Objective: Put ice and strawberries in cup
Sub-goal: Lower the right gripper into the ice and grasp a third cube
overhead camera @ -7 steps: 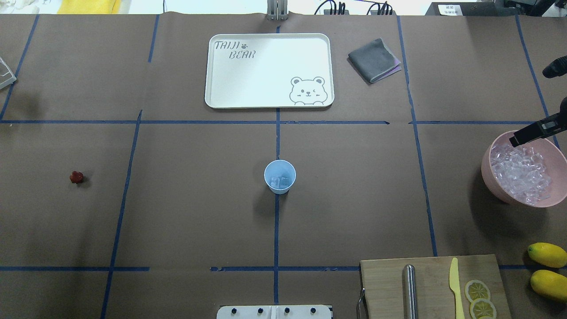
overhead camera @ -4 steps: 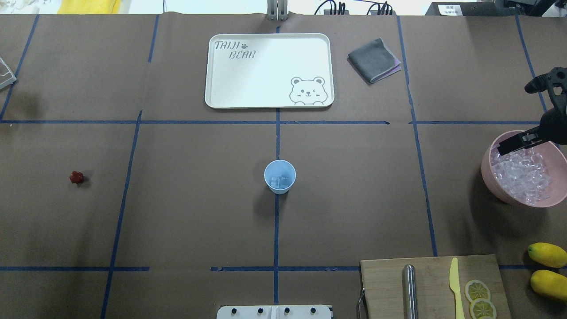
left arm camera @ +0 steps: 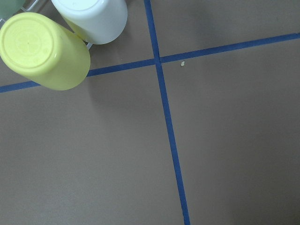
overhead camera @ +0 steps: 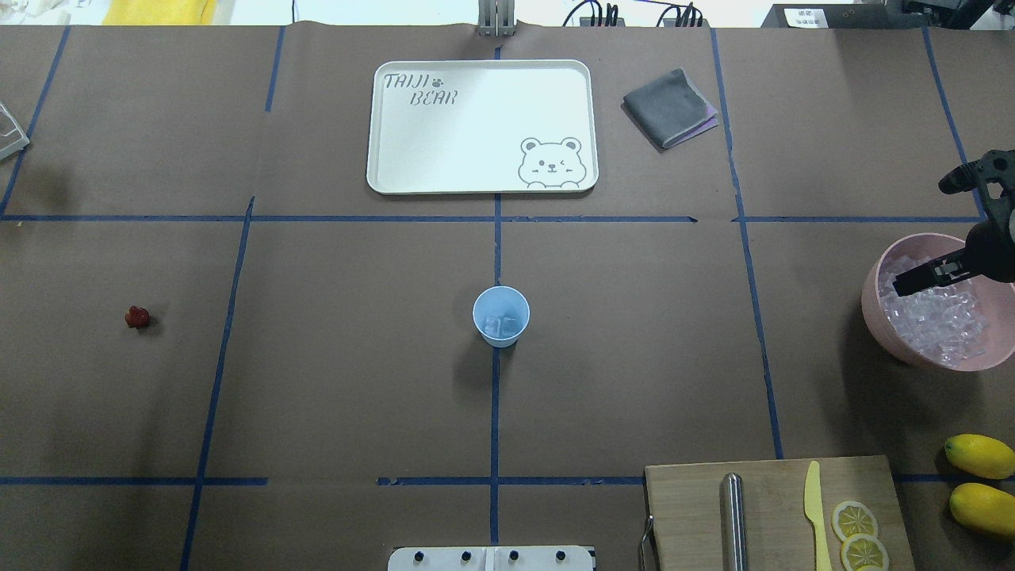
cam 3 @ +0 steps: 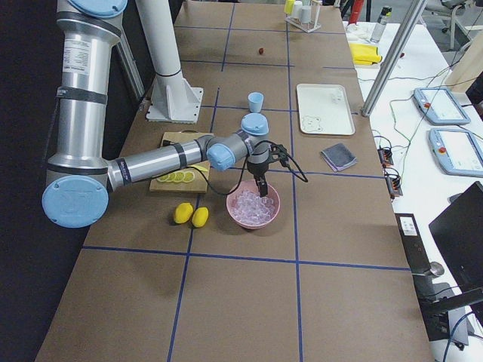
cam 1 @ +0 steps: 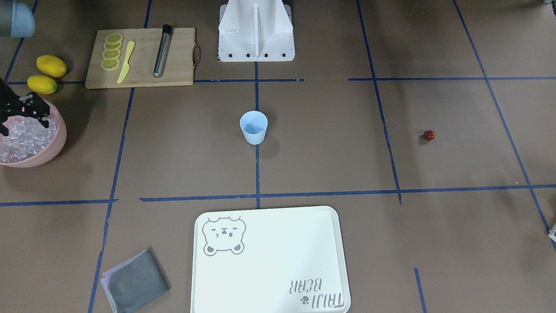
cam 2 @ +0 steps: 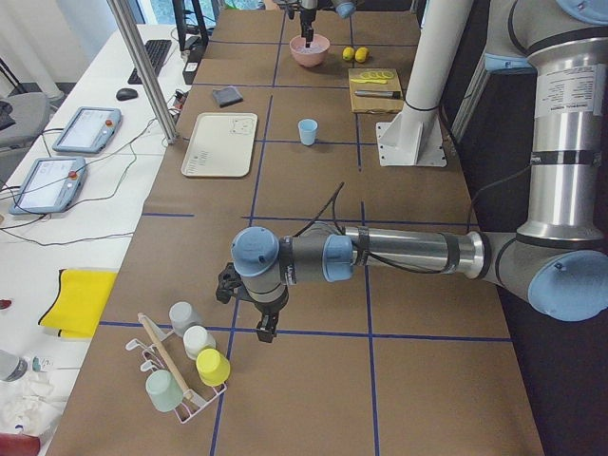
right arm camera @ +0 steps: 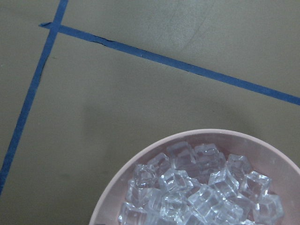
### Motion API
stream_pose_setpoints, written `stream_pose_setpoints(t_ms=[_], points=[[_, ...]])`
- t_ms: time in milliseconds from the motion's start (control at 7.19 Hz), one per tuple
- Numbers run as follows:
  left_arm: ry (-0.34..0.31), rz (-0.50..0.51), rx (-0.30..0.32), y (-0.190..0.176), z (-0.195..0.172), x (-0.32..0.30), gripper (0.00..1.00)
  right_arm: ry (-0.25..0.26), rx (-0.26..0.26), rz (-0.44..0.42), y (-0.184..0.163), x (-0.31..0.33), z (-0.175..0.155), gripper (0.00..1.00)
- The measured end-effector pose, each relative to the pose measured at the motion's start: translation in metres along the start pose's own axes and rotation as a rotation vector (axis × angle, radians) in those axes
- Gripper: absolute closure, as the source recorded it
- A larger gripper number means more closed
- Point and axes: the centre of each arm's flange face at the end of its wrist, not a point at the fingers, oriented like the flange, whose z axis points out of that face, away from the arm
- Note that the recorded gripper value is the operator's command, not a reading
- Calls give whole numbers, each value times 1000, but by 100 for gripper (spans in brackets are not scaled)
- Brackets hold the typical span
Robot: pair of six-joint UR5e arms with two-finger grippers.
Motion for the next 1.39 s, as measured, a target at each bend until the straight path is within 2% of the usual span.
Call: stream_pose_setpoints(t_ms=[695, 973, 1112, 1251, 1391], points=[[0, 0, 0, 0, 0, 0, 0, -9, -31, -23, 18, -3, 16, 15], [-1, 0, 0, 0, 0, 0, 0, -4, -49, -26, 18, -1, 27, 23], [-1, 0, 0, 0, 0, 0, 0, -1, -53, -27, 18, 0, 30, 37], [-1, 0, 0, 0, 0, 0, 0, 0, -56, -25, 17, 1, 32, 63], [-1, 0, 0, 0, 0, 0, 0, -1, -58, -25, 17, 1, 32, 85]])
